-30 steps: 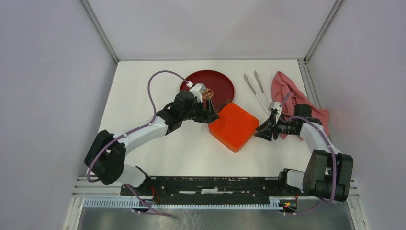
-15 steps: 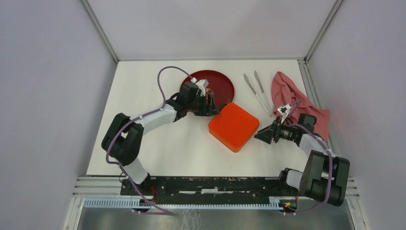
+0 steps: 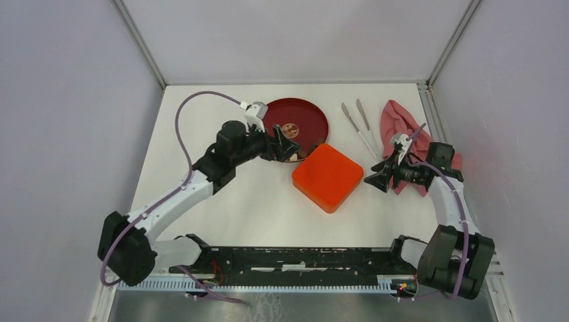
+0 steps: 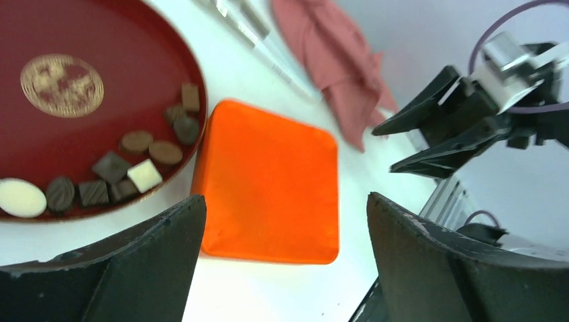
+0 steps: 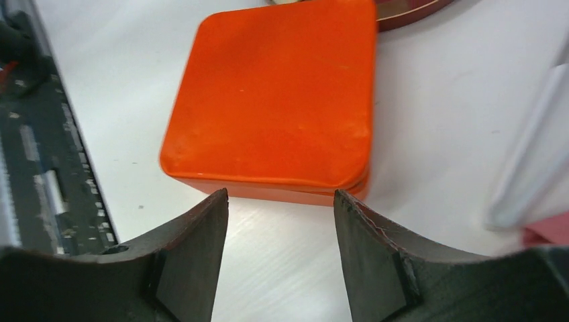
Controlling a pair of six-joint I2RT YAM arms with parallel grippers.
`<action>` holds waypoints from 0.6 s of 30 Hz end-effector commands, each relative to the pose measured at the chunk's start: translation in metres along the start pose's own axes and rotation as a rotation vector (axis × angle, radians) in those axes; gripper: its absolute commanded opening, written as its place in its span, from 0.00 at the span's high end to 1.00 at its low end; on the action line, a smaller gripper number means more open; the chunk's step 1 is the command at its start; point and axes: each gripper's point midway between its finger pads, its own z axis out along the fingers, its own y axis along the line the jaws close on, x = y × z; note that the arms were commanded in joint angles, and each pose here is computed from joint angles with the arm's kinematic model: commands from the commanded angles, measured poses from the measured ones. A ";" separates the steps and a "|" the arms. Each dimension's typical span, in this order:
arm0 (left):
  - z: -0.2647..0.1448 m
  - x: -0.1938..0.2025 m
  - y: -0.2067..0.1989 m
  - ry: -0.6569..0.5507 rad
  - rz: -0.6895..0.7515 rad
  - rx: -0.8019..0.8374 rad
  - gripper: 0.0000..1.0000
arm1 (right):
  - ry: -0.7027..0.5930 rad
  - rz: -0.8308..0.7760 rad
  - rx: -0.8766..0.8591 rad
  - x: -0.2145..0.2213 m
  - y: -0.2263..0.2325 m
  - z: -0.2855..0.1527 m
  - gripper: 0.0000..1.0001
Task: Pack the chocolate
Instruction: Adjust the packing box at the center of the board.
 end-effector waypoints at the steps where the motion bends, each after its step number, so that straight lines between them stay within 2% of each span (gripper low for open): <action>1: -0.031 -0.044 -0.028 -0.153 0.034 0.045 0.04 | 0.057 -0.235 0.174 -0.027 -0.024 -0.021 0.34; 6: -0.057 -0.057 -0.042 -0.195 -0.001 0.056 0.00 | 0.022 -0.368 0.330 -0.074 -0.039 -0.041 0.29; 10: -0.069 -0.059 -0.047 -0.201 -0.008 0.054 0.00 | 0.007 -0.400 0.333 -0.098 -0.036 -0.047 0.28; 15: -0.068 -0.042 -0.048 -0.139 -0.035 0.080 0.01 | -0.039 -0.383 0.226 -0.098 -0.015 -0.039 0.28; 18: -0.058 -0.028 -0.047 -0.071 -0.052 0.094 0.02 | -0.099 -0.290 0.105 -0.082 0.003 -0.025 0.29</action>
